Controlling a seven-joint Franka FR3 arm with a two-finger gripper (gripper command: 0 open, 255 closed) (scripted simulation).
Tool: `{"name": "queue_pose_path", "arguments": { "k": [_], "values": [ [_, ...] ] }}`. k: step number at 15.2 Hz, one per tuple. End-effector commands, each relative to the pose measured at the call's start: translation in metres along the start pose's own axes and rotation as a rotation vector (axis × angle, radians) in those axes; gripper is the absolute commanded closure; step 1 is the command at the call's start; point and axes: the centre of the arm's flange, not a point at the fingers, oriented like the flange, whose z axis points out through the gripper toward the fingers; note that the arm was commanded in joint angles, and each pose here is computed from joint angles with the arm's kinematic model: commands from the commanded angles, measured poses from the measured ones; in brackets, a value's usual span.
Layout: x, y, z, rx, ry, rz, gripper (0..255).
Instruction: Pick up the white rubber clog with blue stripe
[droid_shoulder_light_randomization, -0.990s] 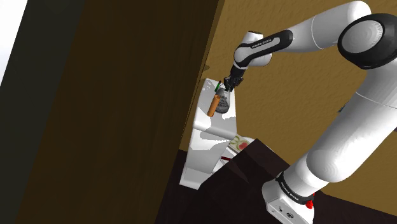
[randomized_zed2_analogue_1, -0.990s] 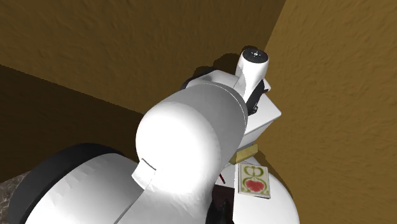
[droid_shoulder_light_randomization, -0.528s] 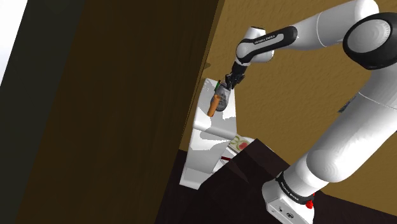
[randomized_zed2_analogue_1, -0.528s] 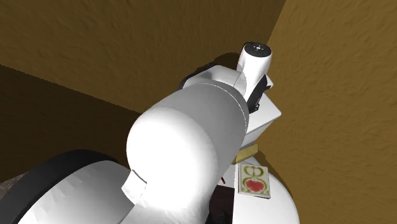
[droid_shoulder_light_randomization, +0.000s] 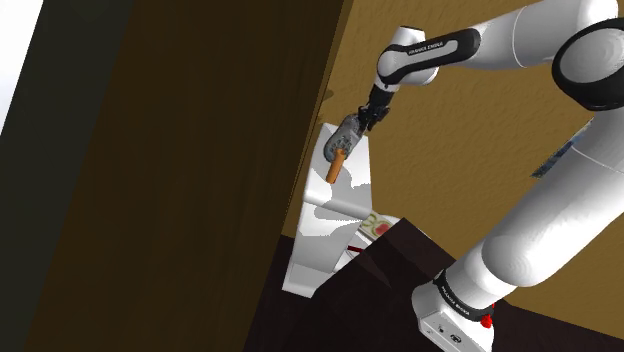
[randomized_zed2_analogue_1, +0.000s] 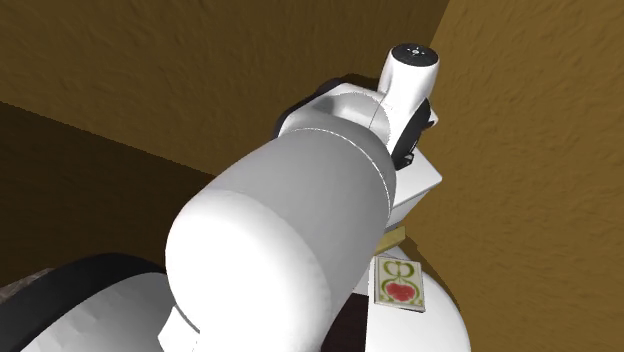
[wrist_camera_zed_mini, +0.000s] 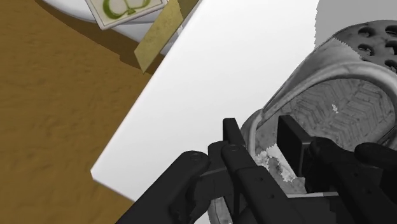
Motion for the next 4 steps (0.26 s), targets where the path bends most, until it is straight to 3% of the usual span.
{"name": "queue_pose_path", "arguments": {
  "k": [1,4],
  "values": [
    [0.0002,0.0000,-0.0114,0.000,0.000,0.000,255],
    [0.0005,0.0004,-0.0175,0.000,0.000,0.000,255]
  ]
}}
